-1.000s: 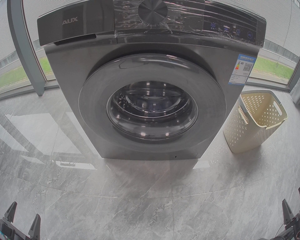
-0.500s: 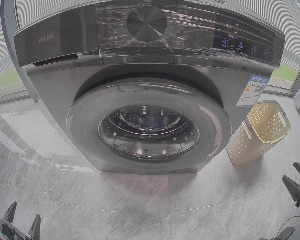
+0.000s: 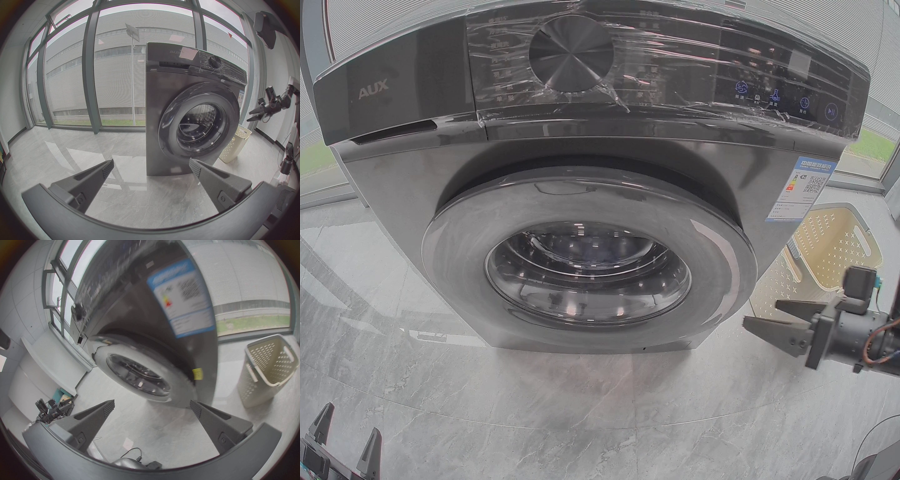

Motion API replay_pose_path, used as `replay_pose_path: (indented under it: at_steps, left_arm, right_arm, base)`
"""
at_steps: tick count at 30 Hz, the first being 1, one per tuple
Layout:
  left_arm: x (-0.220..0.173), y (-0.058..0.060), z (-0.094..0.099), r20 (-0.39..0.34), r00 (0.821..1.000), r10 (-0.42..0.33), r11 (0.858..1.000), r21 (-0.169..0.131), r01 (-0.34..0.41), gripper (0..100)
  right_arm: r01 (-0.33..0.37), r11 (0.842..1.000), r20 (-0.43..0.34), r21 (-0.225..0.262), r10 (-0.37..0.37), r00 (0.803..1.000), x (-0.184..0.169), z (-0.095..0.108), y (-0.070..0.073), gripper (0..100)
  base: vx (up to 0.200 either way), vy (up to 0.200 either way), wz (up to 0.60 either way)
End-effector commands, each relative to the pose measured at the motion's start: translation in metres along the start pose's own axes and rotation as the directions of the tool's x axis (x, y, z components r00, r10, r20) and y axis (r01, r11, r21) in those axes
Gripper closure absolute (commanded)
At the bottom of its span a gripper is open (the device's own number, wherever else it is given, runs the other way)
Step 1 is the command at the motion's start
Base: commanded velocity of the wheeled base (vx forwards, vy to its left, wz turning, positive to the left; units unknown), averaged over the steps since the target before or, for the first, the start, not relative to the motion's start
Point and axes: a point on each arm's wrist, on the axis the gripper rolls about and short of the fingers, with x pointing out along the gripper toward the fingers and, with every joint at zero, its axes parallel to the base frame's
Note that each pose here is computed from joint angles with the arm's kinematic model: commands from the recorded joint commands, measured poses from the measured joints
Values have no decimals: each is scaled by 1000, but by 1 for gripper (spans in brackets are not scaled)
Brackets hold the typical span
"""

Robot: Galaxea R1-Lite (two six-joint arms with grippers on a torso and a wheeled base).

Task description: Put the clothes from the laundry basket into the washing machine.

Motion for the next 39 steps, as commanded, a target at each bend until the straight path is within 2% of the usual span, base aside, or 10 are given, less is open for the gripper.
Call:
replay_pose_path:
  at_steps: [1,8,12,17,24,26,28,35,38,39]
  left_arm:
    - [0,0,-5,-4,1000,0,1000,-3,0,0]
    - [0,0,-5,-6,1000,-1,1000,0,1,0]
    - [0,0,-5,-6,1000,0,1000,3,0,0]
    - [0,0,-5,-6,1000,-1,1000,3,1,0]
    - [0,0,-5,-6,1000,-1,1000,1,1,0]
    - [0,0,-5,-6,1000,-1,1000,1,1,0]
    - [0,0,-5,-6,1000,-1,1000,1,1,0]
    - [0,0,-5,-6,1000,-1,1000,1,1,0]
    - [0,0,-5,-6,1000,-1,1000,1,1,0]
    - [0,0,-5,-6,1000,-1,1000,1,1,0]
  right_arm:
    - [-49,998,-110,28,52,993,69,-7,20,0]
    - [-52,998,-65,39,55,996,82,6,21,0]
    - [-65,997,-16,35,65,998,88,13,23,0]
    - [-39,999,45,30,37,998,95,18,23,0]
    - [-26,999,133,30,21,991,96,34,17,0]
    - [10,999,190,34,-16,982,95,46,13,0]
    - [24,999,212,36,-31,977,93,49,13,0]
    - [26,999,204,26,-31,979,91,44,15,0]
    - [-1,1000,174,14,-2,985,80,34,20,0]
    - [-38,999,137,0,37,990,69,21,28,0]
  base:
    - [0,0,0]
    - [0,171,0]
    - [0,0,0]
    - [0,0,0]
    - [0,0,0]
    - [0,0,0]
    - [0,0,0]
    - [0,0,0]
    - [0,0,0]
    - [0,0,0]
